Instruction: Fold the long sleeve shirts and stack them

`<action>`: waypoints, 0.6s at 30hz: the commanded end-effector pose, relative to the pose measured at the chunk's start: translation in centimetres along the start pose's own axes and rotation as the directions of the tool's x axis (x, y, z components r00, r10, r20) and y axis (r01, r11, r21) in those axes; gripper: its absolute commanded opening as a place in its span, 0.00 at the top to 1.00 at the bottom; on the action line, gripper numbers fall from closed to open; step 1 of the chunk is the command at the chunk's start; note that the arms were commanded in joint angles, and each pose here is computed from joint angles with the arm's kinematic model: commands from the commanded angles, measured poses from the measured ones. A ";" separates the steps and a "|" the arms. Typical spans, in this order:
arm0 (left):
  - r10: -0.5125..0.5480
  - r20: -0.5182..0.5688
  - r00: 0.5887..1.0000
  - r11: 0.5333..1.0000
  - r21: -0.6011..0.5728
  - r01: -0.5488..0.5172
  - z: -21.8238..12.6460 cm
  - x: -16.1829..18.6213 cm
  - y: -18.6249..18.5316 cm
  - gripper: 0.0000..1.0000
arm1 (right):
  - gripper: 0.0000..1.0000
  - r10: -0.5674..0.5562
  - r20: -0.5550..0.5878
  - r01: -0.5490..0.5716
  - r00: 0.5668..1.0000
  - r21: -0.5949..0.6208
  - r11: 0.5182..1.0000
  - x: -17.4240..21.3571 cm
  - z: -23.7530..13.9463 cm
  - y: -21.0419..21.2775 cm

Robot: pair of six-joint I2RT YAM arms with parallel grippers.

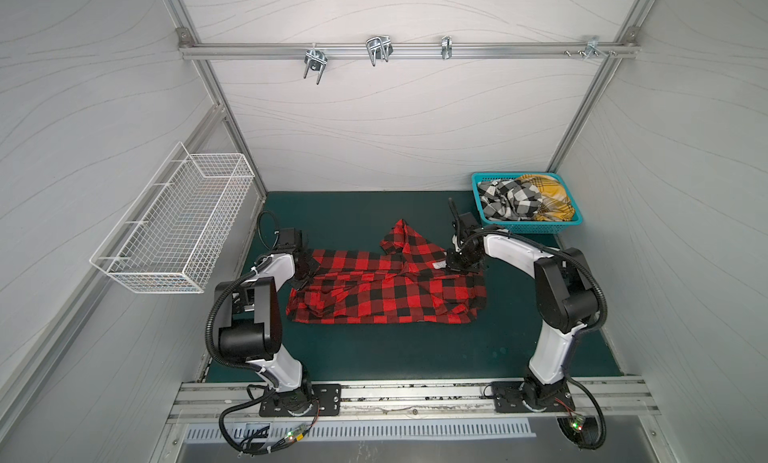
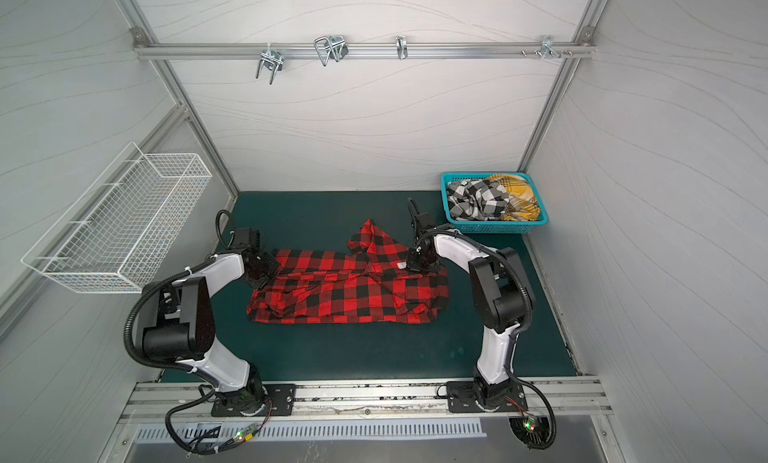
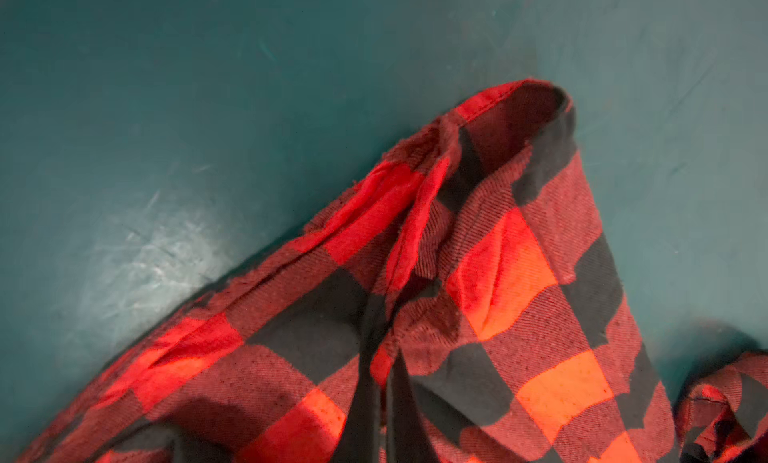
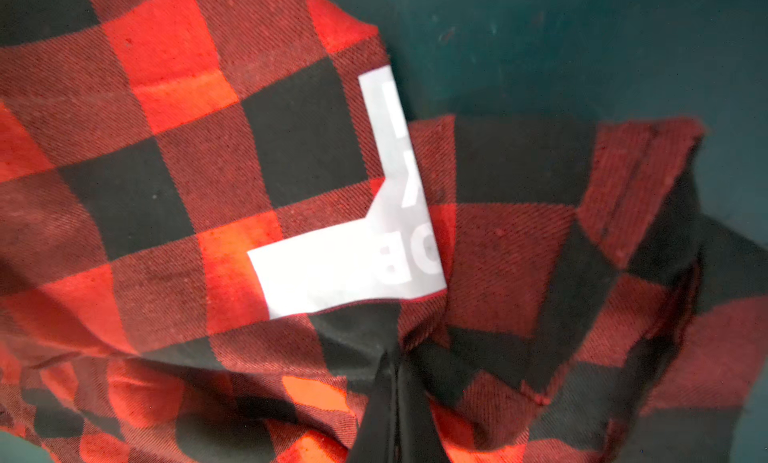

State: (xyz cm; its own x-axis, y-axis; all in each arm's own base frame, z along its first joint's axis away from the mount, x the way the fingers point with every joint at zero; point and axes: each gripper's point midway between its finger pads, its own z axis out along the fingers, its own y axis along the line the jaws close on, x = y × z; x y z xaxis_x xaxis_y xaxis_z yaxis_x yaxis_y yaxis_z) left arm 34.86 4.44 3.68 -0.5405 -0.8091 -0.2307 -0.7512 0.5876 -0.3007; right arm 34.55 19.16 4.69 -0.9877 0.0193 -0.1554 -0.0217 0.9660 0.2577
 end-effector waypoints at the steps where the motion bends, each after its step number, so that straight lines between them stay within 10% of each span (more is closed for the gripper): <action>1: 0.000 0.050 0.999 1.000 0.012 -0.001 -1.3 -1.5 -0.4 1.00 | 1.00 0.007 0.011 -0.007 1.000 0.030 1.000 -0.5 -0.4 -0.1; 3: 0.005 0.027 1.000 1.000 0.007 -0.006 -1.2 -1.1 -0.3 0.92 | 1.00 0.000 0.003 0.000 1.000 0.028 1.000 -0.5 -0.6 0.1; 6: -0.006 0.015 1.000 1.000 -0.029 0.006 -1.4 -0.4 0.8 0.68 | 0.67 -0.015 0.012 0.015 1.000 0.027 1.000 -0.4 -1.5 0.6; 10: -0.007 0.077 0.997 0.999 -0.036 0.010 -4.6 -1.6 0.5 0.57 | 0.50 -0.037 0.060 0.035 0.998 0.038 0.999 -0.6 -4.9 1.2; 18: 0.055 0.087 0.995 0.998 0.039 -0.059 -8.6 -2.6 -4.6 0.73 | 0.34 -0.111 0.154 0.115 0.982 -0.018 0.993 -3.5 -10.6 5.0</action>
State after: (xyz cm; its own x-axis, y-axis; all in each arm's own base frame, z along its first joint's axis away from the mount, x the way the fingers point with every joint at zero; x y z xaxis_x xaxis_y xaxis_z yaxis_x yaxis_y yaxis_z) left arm 36.27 4.90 13.29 -0.5104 -0.7877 -0.3450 -0.7114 0.6122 -0.3452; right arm 36.78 20.73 15.03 -0.9443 -0.0045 -0.3289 -0.0962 0.9600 0.2631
